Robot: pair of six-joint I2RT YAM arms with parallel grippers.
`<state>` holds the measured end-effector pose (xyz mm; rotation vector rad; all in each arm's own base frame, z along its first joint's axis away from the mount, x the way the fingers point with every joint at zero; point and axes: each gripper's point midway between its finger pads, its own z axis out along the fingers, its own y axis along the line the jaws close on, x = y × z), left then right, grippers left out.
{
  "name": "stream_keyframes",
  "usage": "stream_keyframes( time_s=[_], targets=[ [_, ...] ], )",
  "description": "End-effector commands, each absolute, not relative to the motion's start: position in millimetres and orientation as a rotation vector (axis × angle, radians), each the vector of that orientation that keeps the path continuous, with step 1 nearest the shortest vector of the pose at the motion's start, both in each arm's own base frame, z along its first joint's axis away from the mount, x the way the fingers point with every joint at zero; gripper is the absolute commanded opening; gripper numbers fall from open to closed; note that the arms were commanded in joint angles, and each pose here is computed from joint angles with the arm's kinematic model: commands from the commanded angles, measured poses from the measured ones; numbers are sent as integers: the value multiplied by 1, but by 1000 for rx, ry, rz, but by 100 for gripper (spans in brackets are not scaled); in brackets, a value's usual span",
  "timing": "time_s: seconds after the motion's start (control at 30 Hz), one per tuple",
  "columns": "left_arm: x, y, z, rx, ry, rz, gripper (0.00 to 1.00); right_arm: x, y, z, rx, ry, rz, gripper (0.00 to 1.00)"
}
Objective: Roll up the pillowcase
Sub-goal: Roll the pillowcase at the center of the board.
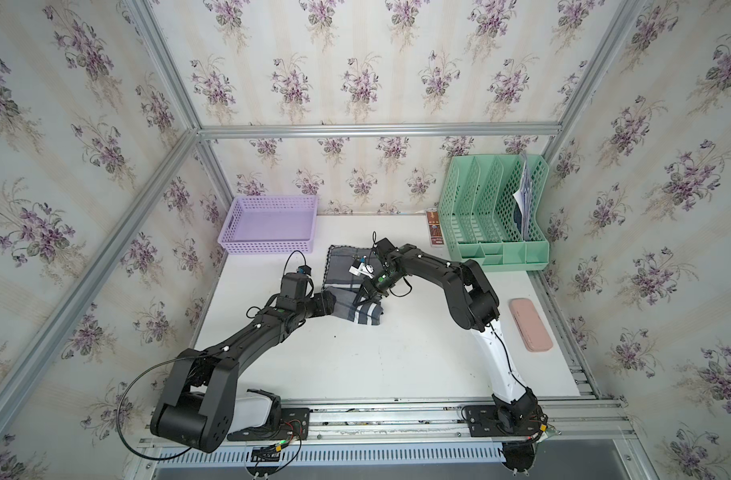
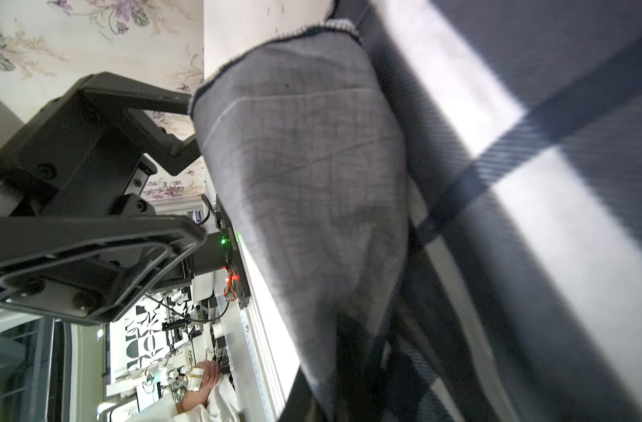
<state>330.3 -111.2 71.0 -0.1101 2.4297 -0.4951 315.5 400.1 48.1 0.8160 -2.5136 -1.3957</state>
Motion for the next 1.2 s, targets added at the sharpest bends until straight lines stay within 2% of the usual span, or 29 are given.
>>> stream_keyframes(
  time_s=[0.0, 0.2, 0.3, 0.37, 0.47, 0.53, 0.67, 0.73, 0.8, 1.0, 1.17],
  targets=[
    [337, -100, 63, -148, 2455, -401, 77, 342, 399, 44, 749, -2642, -1355, 20],
    [341, -99, 28, -200, 2609, -348, 71, 363, 390, 39, 804, -2787, -1243, 43],
    [341, -94, 23, -238, 2639, -307, 69, 380, 380, 52, 945, -2972, -1114, 53],
    [341, -93, 22, -244, 2643, -293, 69, 387, 374, 78, 1154, -3145, -998, 64],
    [341, -93, 19, -246, 2668, -287, 69, 389, 365, 124, 1524, -3483, -627, 77],
    [341, -93, 16, -254, 2687, -280, 69, 370, 363, 142, 1822, -3589, -400, 87],
    [342, -93, 14, -259, 2696, -273, 68, 317, 370, 155, 2368, -3549, -159, 97],
    [343, -91, 14, -269, 2697, -263, 69, 290, 374, 143, 2646, -3410, -59, 98],
    [342, -92, 14, -265, 2698, -264, 69, 280, 379, 136, 2790, -3337, 80, 100],
    [342, -92, 14, -267, 2699, -266, 69, 294, 394, 103, 2876, -3134, 345, 100],
    [342, -91, 17, -274, 2694, -267, 69, 305, 401, 64, 2891, -2942, 392, 97]
  ],
)
